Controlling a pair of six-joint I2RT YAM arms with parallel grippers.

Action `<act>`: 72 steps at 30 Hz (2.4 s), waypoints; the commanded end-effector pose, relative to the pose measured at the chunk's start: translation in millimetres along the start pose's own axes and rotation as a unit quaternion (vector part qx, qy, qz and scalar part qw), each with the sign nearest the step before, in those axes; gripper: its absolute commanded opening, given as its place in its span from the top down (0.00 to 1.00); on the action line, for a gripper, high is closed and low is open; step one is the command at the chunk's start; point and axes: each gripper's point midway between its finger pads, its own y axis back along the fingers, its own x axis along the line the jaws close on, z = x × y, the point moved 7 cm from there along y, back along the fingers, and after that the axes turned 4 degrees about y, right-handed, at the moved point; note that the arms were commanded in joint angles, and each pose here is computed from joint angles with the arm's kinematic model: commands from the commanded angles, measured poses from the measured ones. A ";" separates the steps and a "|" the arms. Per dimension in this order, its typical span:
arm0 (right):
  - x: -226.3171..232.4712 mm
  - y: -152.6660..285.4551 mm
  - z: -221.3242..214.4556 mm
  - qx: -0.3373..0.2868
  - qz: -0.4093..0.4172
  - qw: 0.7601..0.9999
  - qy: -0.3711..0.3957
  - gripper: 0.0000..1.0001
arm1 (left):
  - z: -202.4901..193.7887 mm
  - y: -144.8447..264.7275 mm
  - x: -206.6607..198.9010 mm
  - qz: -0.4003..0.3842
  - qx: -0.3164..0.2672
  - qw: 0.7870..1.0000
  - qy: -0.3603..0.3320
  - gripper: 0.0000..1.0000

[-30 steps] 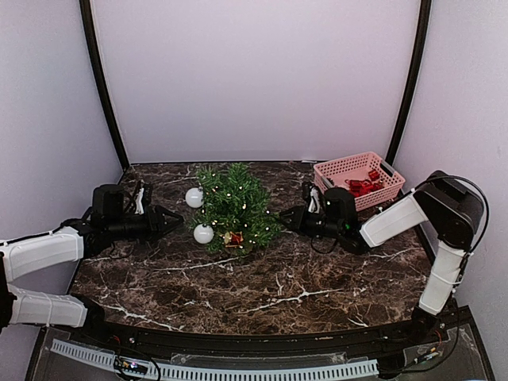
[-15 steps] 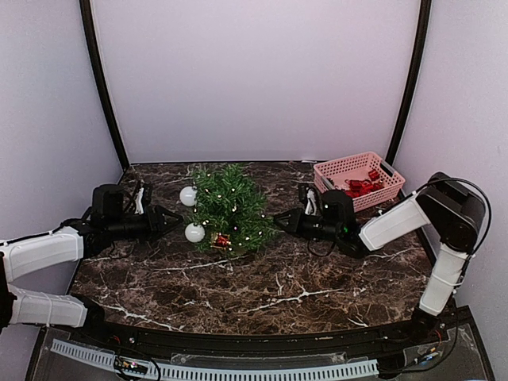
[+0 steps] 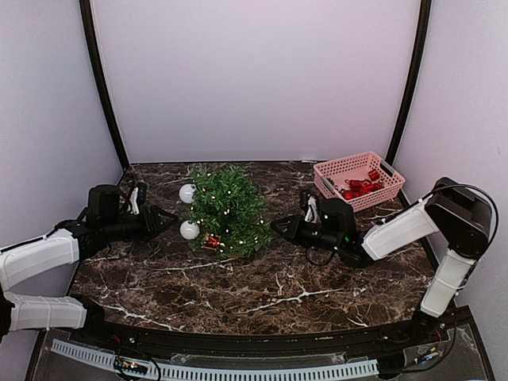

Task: Decorate the small christmas tree
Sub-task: Move the christmas tree to the bin.

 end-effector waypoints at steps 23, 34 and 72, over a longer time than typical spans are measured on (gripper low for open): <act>33.9 10.3 -46.5 0.020 0.015 0.999 -0.037 0.90 | 2.2 22.1 4.7 0.050 -0.030 0.998 -0.022 0.45; 36.6 8.2 -61.7 0.033 0.017 0.998 -0.048 0.90 | 2.6 25.7 3.8 0.052 -0.035 0.998 -0.026 0.45; 39.4 23.3 -77.4 0.060 -0.016 0.997 -0.047 0.81 | 16.0 45.8 -22.1 0.037 -0.058 0.993 -0.096 0.39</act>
